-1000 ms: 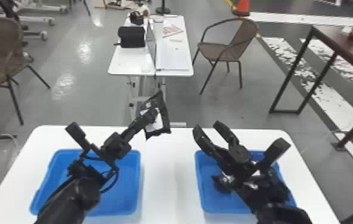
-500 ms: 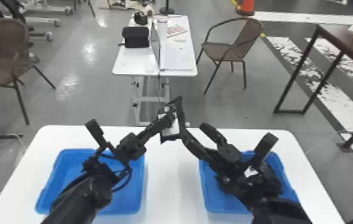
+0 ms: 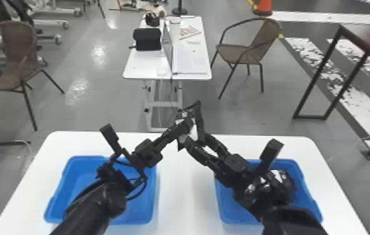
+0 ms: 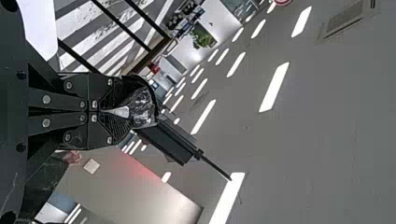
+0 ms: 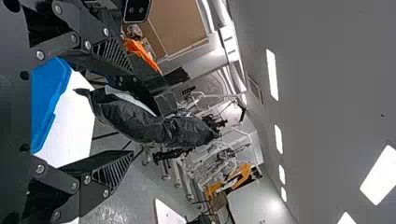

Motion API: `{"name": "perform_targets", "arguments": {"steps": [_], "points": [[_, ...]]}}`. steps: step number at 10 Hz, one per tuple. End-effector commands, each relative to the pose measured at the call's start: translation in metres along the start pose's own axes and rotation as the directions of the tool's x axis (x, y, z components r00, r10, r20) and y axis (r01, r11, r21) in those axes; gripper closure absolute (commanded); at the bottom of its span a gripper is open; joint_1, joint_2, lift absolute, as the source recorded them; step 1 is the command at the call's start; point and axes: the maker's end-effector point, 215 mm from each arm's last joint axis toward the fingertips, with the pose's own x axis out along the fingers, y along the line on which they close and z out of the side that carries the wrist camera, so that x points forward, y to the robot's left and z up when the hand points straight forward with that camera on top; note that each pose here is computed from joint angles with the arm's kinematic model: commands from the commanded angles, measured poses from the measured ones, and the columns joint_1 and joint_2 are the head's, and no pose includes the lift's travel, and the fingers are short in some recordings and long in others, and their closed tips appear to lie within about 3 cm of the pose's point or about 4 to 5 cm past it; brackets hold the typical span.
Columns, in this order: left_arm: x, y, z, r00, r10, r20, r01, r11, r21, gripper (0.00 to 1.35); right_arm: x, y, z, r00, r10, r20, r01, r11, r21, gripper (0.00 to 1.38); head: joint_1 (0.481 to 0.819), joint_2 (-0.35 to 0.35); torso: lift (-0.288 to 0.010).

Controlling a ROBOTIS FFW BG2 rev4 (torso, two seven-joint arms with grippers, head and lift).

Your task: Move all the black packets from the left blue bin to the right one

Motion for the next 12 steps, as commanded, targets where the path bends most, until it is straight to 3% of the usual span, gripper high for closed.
{"name": "perform_targets", "arguments": {"steps": [1,2,5,7,8,10,12], "points": [[0.001,-0.002,-0.001,1.0,-0.002,0.013,0.003,1.0,-0.018,1.21,0.003,-0.003,0.001,1.0,-0.014,0.003,0.014,1.0,0.003,0.92,0.695,-0.059,0.0],[0.002,-0.002,-0.001,1.0,-0.004,0.012,0.004,1.0,-0.017,1.21,0.005,-0.004,0.004,1.0,-0.016,0.016,0.016,1.0,-0.004,1.19,0.695,-0.06,0.0],[-0.004,0.008,-0.006,0.999,0.043,-0.001,-0.043,0.999,-0.007,1.2,0.002,-0.004,0.008,0.998,-0.029,0.064,0.028,0.999,0.03,1.28,0.695,-0.06,0.0],[-0.015,0.026,-0.018,0.989,0.146,0.0,-0.146,0.989,-0.027,0.68,-0.009,-0.015,0.014,0.994,-0.056,0.093,0.052,0.998,0.047,1.28,0.695,-0.06,0.0],[-0.026,0.028,-0.019,0.984,0.178,0.027,-0.176,0.983,-0.053,0.54,-0.016,-0.027,0.016,0.992,-0.081,0.095,0.077,0.996,0.043,1.28,0.695,-0.065,0.0],[-0.061,0.031,-0.009,0.972,0.223,0.07,-0.218,0.973,-0.074,0.37,-0.046,-0.077,0.021,0.976,-0.195,0.095,0.193,0.981,0.028,1.28,0.695,-0.075,0.0],[-0.099,0.033,0.011,0.953,0.291,0.082,-0.294,0.956,0.019,0.32,-0.109,-0.152,0.012,0.933,-0.358,0.028,0.359,0.932,-0.05,1.28,0.695,-0.099,0.0]]}}
